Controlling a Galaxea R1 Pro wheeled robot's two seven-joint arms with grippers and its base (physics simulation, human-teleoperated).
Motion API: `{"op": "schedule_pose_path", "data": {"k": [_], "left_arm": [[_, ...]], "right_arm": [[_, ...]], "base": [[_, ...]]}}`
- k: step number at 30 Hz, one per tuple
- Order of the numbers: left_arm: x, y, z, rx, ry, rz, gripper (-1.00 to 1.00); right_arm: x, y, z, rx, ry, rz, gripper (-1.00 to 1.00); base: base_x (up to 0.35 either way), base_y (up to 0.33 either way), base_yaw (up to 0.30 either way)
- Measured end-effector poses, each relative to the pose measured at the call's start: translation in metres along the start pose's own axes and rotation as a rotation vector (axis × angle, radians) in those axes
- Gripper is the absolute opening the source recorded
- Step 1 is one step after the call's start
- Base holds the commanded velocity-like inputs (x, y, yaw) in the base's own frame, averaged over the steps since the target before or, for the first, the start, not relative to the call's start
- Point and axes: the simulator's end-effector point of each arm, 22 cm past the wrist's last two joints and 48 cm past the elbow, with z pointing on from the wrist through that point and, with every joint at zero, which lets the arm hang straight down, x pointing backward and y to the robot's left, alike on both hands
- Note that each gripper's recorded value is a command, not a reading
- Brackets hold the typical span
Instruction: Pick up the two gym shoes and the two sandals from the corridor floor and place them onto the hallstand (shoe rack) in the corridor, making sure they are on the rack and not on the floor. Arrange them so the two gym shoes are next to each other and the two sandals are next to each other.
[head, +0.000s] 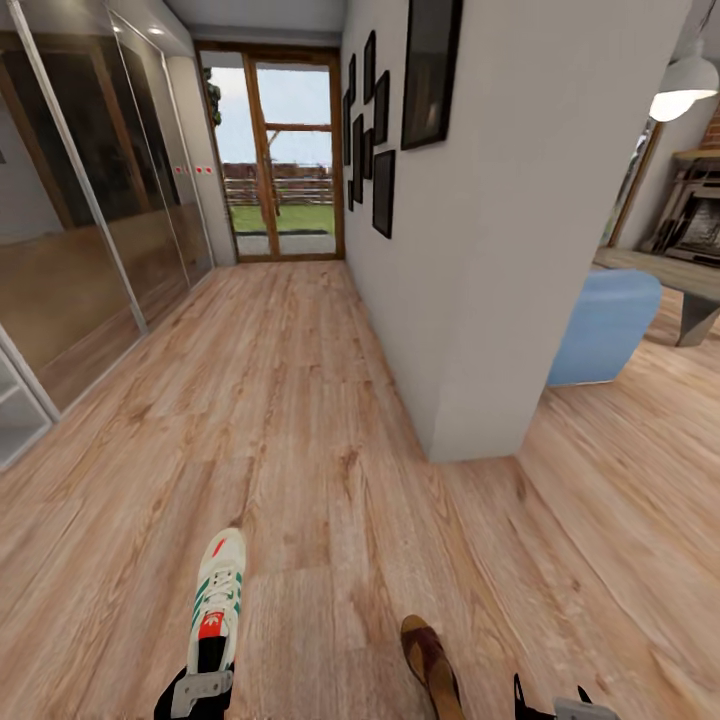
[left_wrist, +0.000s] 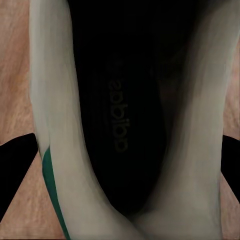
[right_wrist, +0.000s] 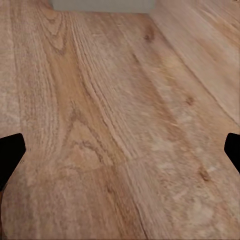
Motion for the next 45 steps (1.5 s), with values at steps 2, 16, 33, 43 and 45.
{"op": "schedule_pose_path", "data": {"k": [2,16,33,43,45], "left_arm": [[0.000,0.000,0.000,0.000,0.000,0.000,-1.00],[-0.001,0.002,0.000,-0.003,-0.002,0.001,-1.00],[-0.195,-0.011,0.111,0.003,-0.103,-0.031,-1.00],[-0.307,-0.035,0.146,0.043,-0.080,-0.058,-1.00],[-0.309,-0.038,0.147,0.051,-0.077,-0.055,-1.00]], "right_arm": [[0.000,0.000,0.000,0.000,0.000,0.000,1.00],[0.002,0.000,-0.001,0.000,0.005,-0.001,1.00],[-0.003,0.008,0.000,-0.023,-0.006,-0.008,1.00],[-0.036,0.085,0.052,-0.105,0.188,-0.039,1.00],[-0.056,0.098,0.065,-0.132,0.200,-0.054,1.00]], "base": [[-0.017,-0.027,0.257],[-0.100,0.007,0.060],[-0.060,0.014,0.000],[0.000,0.000,0.000],[0.000,0.000,0.000]]}}
